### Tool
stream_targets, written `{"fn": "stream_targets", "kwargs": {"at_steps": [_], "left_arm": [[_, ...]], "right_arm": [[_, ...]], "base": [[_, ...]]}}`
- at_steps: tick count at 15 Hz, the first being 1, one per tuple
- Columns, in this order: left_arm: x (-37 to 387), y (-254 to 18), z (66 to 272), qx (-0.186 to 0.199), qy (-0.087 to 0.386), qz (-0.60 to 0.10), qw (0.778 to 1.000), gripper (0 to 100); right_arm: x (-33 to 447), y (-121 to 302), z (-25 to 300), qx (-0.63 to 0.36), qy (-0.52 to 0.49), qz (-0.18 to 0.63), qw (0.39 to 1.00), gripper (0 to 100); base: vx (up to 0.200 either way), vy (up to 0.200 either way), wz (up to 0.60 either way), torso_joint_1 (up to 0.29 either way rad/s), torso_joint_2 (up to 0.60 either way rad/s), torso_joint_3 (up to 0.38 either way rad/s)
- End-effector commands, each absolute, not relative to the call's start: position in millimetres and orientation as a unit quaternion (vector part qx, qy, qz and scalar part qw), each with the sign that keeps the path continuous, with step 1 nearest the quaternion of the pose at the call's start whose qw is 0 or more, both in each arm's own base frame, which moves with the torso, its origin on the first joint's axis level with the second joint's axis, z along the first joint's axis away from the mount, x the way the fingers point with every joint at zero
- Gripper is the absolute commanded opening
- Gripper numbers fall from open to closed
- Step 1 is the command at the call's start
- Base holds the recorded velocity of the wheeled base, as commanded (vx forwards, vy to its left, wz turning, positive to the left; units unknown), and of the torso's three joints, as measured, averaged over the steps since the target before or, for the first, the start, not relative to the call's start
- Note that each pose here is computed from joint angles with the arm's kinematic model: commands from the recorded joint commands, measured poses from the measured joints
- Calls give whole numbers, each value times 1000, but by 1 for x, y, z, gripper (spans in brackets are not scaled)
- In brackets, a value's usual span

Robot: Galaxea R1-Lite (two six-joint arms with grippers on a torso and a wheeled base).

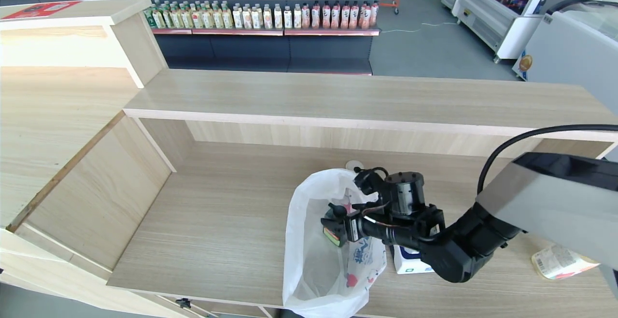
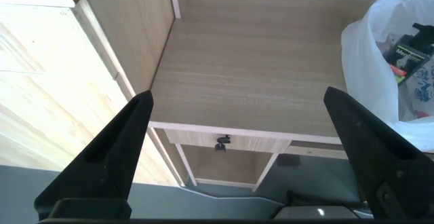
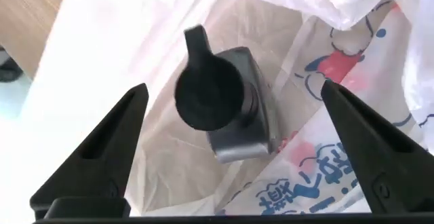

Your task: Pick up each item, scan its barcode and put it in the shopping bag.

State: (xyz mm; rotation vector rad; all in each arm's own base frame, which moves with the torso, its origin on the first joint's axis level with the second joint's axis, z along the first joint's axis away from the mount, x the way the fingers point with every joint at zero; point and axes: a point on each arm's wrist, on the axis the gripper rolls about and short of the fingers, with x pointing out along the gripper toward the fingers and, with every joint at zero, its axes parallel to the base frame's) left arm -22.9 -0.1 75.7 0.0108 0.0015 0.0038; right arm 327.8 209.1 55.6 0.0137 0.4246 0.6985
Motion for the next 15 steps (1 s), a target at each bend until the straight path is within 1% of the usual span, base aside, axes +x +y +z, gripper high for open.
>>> {"fn": "stream_targets", "kwargs": {"at_steps": [1,2,3,5,7,8,9,10,11,12,15], "left_arm": [[-23,0,76,5,1,2,1000,100],[-23,0,76,5,1,2,1000,100],[-23,0,76,5,1,2,1000,100],[-23,0,76,5,1,2,1000,100],[-23,0,76,5,1,2,1000,100],[-23,0,76,5,1,2,1000,100],[-23,0,76,5,1,2,1000,100],[-23,0,76,5,1,2,1000,100],[-23,0,76,5,1,2,1000,100],[-23,0,76,5,1,2,1000,100],[-23,0,76,5,1,2,1000,100]], "right_arm": [[309,180,121,90,190,317,925,100],[288,143,138,114,201,282,931,100],[285,132,140,116,199,270,935,100],[266,81,157,102,172,211,957,100],[241,38,153,9,175,155,972,100],[232,24,148,-19,178,134,975,100],[217,1,138,-62,192,89,975,100],[206,-12,133,-79,205,27,975,100],[198,-15,132,-83,211,-22,974,100],[192,-17,132,-83,210,-46,973,100],[163,-15,136,-68,186,-50,979,100]], "base": [[0,0,0,0,0,0],[0,0,0,0,0,0],[0,0,0,0,0,0],[0,0,0,0,0,0],[0,0,0,0,0,0],[0,0,0,0,0,0],[0,0,0,0,0,0],[0,0,0,0,0,0],[0,0,0,0,0,0],[0,0,0,0,0,0],[0,0,0,0,0,0]]}}
